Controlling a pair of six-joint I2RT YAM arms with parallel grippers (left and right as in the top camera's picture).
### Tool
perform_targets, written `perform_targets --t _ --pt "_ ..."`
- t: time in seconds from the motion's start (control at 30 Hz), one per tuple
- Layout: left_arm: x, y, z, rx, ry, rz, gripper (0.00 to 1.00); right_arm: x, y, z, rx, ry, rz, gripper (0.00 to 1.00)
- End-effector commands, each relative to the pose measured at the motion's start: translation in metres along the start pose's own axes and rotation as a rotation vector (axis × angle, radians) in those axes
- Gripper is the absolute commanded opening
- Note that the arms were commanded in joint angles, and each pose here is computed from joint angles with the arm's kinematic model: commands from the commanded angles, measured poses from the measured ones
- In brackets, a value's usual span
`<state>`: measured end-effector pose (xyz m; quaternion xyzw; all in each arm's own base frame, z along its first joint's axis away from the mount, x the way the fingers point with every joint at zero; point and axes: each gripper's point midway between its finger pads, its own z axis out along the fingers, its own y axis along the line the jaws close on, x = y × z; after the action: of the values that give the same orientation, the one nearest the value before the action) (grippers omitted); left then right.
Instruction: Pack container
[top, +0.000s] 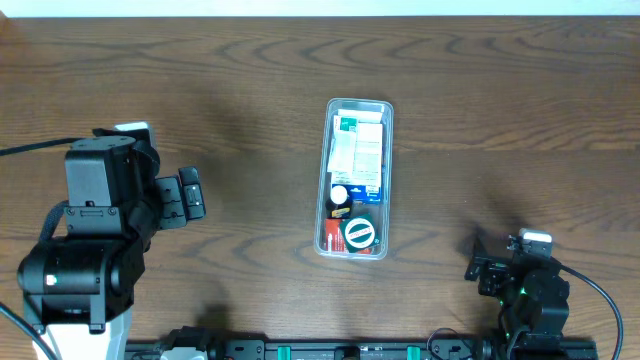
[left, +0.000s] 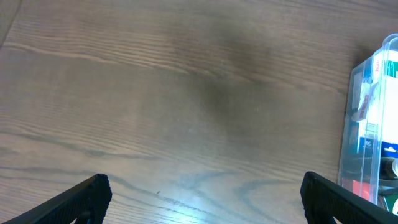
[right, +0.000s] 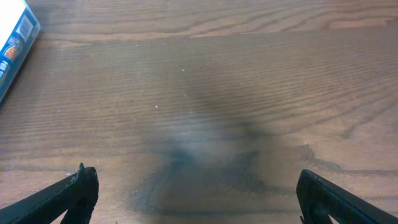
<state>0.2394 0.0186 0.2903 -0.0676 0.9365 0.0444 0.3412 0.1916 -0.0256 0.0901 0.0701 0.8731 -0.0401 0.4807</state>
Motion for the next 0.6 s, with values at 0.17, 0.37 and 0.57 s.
perform_targets --t 0.17,0.37,0.57 --pt "-0.011 -0.001 0.009 0.017 -0.246 -0.009 0.98 0.002 0.002 0.001 -0.012 0.0 -0.017 0.99" --pt "0.021 -0.007 0.036 0.069 -0.348 -0.046 0.98 0.002 0.002 0.001 -0.012 0.0 -0.017 0.99" --pt "0.065 0.0 0.059 0.06 -0.362 -0.111 0.98 0.002 0.002 0.001 -0.012 0.0 -0.018 0.99"
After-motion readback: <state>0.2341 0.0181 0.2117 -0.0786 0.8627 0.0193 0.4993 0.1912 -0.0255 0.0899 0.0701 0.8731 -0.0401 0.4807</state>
